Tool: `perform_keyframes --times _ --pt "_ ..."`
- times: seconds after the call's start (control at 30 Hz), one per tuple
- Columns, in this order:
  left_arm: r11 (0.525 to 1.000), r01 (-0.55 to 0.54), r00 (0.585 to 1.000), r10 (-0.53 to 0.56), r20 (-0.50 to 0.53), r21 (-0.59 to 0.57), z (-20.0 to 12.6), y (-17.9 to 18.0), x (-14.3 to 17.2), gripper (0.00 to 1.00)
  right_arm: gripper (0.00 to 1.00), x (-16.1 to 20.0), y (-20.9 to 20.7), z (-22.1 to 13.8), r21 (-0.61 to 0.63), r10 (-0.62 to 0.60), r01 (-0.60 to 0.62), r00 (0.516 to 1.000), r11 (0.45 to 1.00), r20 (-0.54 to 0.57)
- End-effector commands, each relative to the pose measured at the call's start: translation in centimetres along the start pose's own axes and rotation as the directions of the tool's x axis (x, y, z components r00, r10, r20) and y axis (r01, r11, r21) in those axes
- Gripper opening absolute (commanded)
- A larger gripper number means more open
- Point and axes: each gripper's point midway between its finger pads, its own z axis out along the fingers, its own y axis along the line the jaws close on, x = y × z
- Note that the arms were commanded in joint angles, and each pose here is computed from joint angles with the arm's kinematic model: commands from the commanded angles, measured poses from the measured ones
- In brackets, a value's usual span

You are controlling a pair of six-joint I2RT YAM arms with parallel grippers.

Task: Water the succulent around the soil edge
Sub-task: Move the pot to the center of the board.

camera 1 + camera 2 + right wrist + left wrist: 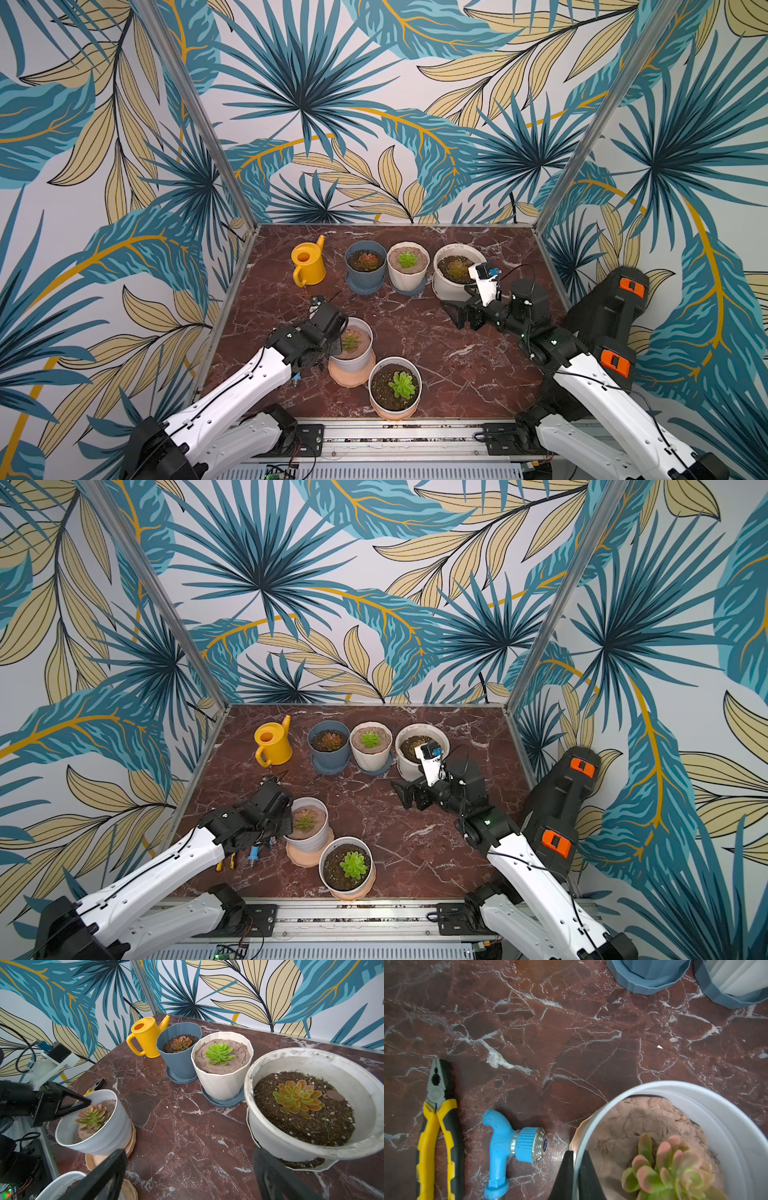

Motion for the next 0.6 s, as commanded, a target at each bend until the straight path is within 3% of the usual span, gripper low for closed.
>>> perform_keyframes --times 0.0,0.17,0.3,0.43,0.57 --pt "1.000 0.015 0.988 -0.017 0.153 0.015 0.2 -1.1 -3.4 0.00 1.00 -0.6 0.0 -0.4 0.017 -0.017 0.017 1.000 1.000 0.012" --pt "1.000 0.001 0.977 -0.004 0.212 0.016 1.8 -3.1 -5.8 0.00 1.00 -0.7 -0.1 -0.4 0.022 -0.017 0.016 1.000 1.000 0.012" --pt "0.999 0.006 0.968 -0.018 0.248 0.052 3.3 -5.5 -7.7 0.00 1.00 1.1 -0.3 0.0 0.050 0.031 -0.027 0.995 0.998 -0.097" --pt "0.996 -0.014 0.968 -0.010 0.251 0.093 4.4 -8.2 -9.4 0.00 0.99 2.5 2.5 0.1 -0.026 0.045 -0.051 0.980 0.998 -0.192" --pt "0.992 -0.039 0.975 0.013 0.220 0.116 5.2 -10.2 -9.8 0.00 0.91 4.7 4.5 -0.3 -0.032 0.033 -0.044 0.959 0.999 -0.283"
